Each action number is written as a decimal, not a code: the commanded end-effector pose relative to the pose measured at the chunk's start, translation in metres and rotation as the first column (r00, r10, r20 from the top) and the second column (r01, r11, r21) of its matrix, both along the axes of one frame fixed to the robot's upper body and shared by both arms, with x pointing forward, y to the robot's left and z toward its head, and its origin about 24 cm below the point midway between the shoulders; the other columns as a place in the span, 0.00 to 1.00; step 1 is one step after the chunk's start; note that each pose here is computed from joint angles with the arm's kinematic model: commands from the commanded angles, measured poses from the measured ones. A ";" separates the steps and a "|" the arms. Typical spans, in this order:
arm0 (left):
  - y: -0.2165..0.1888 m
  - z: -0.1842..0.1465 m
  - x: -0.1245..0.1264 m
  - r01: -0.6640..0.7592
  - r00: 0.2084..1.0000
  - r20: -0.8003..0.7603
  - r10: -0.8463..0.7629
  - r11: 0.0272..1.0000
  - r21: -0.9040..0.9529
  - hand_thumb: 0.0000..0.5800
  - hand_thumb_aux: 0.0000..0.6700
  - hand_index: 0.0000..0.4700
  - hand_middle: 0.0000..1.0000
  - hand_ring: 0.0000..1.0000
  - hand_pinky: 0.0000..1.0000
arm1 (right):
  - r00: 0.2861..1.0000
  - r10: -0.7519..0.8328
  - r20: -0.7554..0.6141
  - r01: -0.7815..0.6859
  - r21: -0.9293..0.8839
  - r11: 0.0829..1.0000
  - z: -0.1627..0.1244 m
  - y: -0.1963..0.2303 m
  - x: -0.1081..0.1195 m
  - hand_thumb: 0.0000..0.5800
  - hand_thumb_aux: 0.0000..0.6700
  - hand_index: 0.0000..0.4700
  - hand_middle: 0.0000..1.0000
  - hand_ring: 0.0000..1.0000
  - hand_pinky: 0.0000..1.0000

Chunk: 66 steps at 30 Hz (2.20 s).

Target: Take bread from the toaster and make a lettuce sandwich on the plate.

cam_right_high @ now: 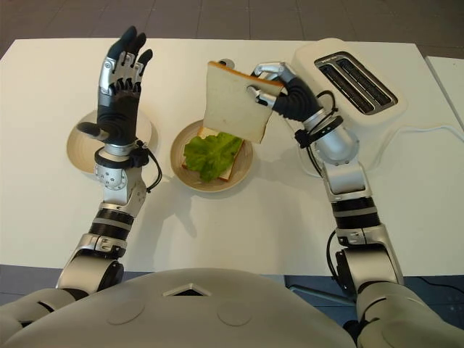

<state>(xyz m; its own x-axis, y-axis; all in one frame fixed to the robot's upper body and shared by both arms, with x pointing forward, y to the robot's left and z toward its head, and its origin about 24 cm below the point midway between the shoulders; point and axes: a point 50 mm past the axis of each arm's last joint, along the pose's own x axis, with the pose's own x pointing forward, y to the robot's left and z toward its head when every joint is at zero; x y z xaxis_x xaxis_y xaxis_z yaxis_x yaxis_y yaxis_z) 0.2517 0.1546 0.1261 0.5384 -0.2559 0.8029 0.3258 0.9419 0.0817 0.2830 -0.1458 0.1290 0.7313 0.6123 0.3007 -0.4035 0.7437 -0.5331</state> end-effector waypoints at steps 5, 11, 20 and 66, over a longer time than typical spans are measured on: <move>-0.035 -0.036 -0.041 0.272 0.959 -0.065 -0.277 0.826 0.493 0.00 0.00 0.00 0.00 0.00 0.00 | 0.984 0.067 -0.164 -0.065 0.018 0.998 -0.047 0.031 -0.008 1.00 1.00 1.00 1.00 1.00 1.00; -0.036 -0.096 -0.038 0.366 0.930 -0.327 -0.167 0.508 0.780 0.00 0.00 0.00 0.00 0.00 0.00 | 0.964 0.034 -0.264 -0.053 -0.066 0.996 -0.083 0.036 -0.003 1.00 1.00 1.00 1.00 1.00 1.00; -0.025 -0.130 -0.030 0.326 0.936 -0.350 0.036 0.288 0.900 0.00 0.00 0.00 0.00 0.00 0.00 | 0.967 -0.024 -0.255 -0.055 -0.300 0.952 -0.114 0.031 -0.002 1.00 1.00 1.00 1.00 1.00 1.00; -0.051 -0.120 -0.083 0.762 0.625 -0.599 -0.501 0.225 0.607 1.00 1.00 1.00 1.00 1.00 1.00 | 0.346 0.753 -0.560 -0.890 0.060 0.453 -0.095 0.021 -0.123 1.00 1.00 1.00 1.00 1.00 1.00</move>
